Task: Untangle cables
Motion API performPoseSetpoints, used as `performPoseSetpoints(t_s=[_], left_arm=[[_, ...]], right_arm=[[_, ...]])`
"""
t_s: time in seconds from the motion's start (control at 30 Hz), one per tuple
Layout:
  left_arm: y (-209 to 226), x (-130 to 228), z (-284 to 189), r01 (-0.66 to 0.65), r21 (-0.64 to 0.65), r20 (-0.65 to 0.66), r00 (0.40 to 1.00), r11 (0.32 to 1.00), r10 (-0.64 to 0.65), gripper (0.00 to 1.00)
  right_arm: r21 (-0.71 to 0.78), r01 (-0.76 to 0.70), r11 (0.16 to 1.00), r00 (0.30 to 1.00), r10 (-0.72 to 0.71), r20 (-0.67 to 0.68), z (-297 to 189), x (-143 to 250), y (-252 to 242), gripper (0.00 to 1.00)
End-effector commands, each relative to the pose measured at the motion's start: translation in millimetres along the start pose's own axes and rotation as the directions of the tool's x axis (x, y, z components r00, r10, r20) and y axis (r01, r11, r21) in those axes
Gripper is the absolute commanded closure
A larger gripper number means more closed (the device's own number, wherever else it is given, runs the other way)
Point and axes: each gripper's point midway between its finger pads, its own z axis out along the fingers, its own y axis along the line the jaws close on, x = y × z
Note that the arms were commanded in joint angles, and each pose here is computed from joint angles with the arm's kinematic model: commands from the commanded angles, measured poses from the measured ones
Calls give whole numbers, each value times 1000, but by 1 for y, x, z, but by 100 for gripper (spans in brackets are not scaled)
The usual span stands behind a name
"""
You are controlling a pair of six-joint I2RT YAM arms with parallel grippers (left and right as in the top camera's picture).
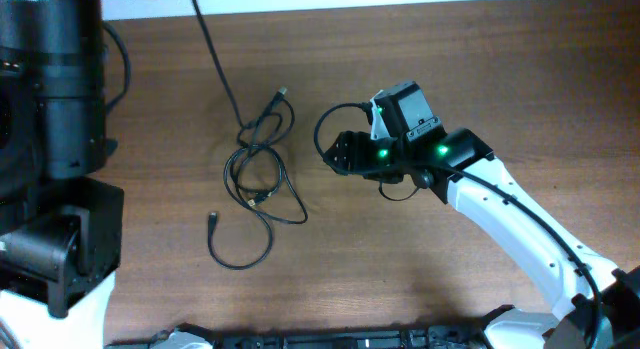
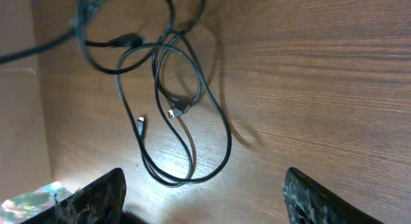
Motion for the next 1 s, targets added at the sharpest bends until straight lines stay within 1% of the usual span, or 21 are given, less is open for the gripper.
performPoseSetpoints(t_s=[0.0, 0.03, 0.07, 0.13, 0.17, 0.23, 0.27, 0.33, 0.37, 0.4, 0.47, 0.5, 0.53, 0.57, 0.6, 0.67, 0.77, 0.87, 0.9, 0.97], left_arm=[[-13, 60, -9, -1, 79, -251, 968, 997, 21, 100], [-12, 71, -9, 32, 67, -288, 958, 997, -11, 100], [-12, 70, -8, 58, 60, -281, 959, 997, -39, 100], [-13, 51, -8, 124, 50, -227, 968, 991, -109, 100], [-13, 43, -10, 142, 49, -212, 969, 989, -128, 100], [-11, 24, -16, 141, 44, -173, 976, 989, -132, 100], [-10, 20, -20, 141, 45, -168, 977, 989, -132, 100], [-10, 14, -29, 141, 42, -183, 974, 989, -131, 100], [-8, 14, -32, 139, 35, -195, 972, 990, -129, 100], [0, 16, -33, 129, -10, -198, 972, 992, -129, 100], [19, 13, -35, 107, -122, -177, 976, 987, -128, 100], [24, 13, -35, 102, -148, -173, 977, 984, -128, 100], [26, 13, -35, 100, -158, -172, 977, 982, -127, 100], [26, 14, -35, 99, -159, -174, 976, 982, -127, 100], [26, 14, -35, 99, -159, -174, 976, 982, -127, 100], [32, 14, -36, 91, -191, -173, 977, 977, -125, 100], [35, 18, -38, 82, -211, -187, 975, 974, -123, 100], [35, 21, -39, 79, -212, -198, 973, 974, -122, 100], [35, 22, -39, 78, -213, -201, 972, 974, -122, 100], [36, 26, -40, 72, -214, -220, 968, 974, -120, 100]], right_arm=[[-10, -37, 999, 999, 37, 20, 1, -5, 5, 25], [-17, -65, 998, 998, 66, 25, 1, -6, 6, 24], [-29, -69, 997, 997, 70, 31, 1, -7, 11, 24], [-83, -15, 996, 998, 21, 63, 7, -13, 30, 24], [-122, 19, 992, 996, -8, 88, 18, -19, 43, 24], [-147, -29, 989, 995, 43, 90, 48, -24, 50, 24], [-168, -26, 985, 996, 40, 84, 66, -26, 53, 24], [-233, 19, 972, 994, 6, 106, 98, -34, 63, 24], [-271, 51, 961, 990, -13, 141, 113, -41, 70, 24], [-296, 74, 952, 986, -25, 167, 122, -45, 75, 24], [-271, 68, 960, 981, -15, 193, 130, -51, 67, 26], [-255, 62, 965, 980, -11, 198, 133, -52, 63, 30], [-252, 60, 966, 980, -10, 196, 135, -51, 61, 34], [-247, 59, 967, 980, -9, 200, 136, -52, 61, 36], [-248, 61, 967, 980, -11, 198, 136, -51, 61, 36], [-236, 69, 969, 986, -31, 163, 142, -33, 67, 37], [-159, 95, 983, 971, -57, 232, 149, -29, 68, 37], [-38, 73, 997, 949, -58, 310, 152, -39, 48, 37], [-42, 74, 996, 947, -56, 317, 154, -41, 47, 41], [-90, 93, 992, 936, -56, 348, 160, -47, 56, 42]])
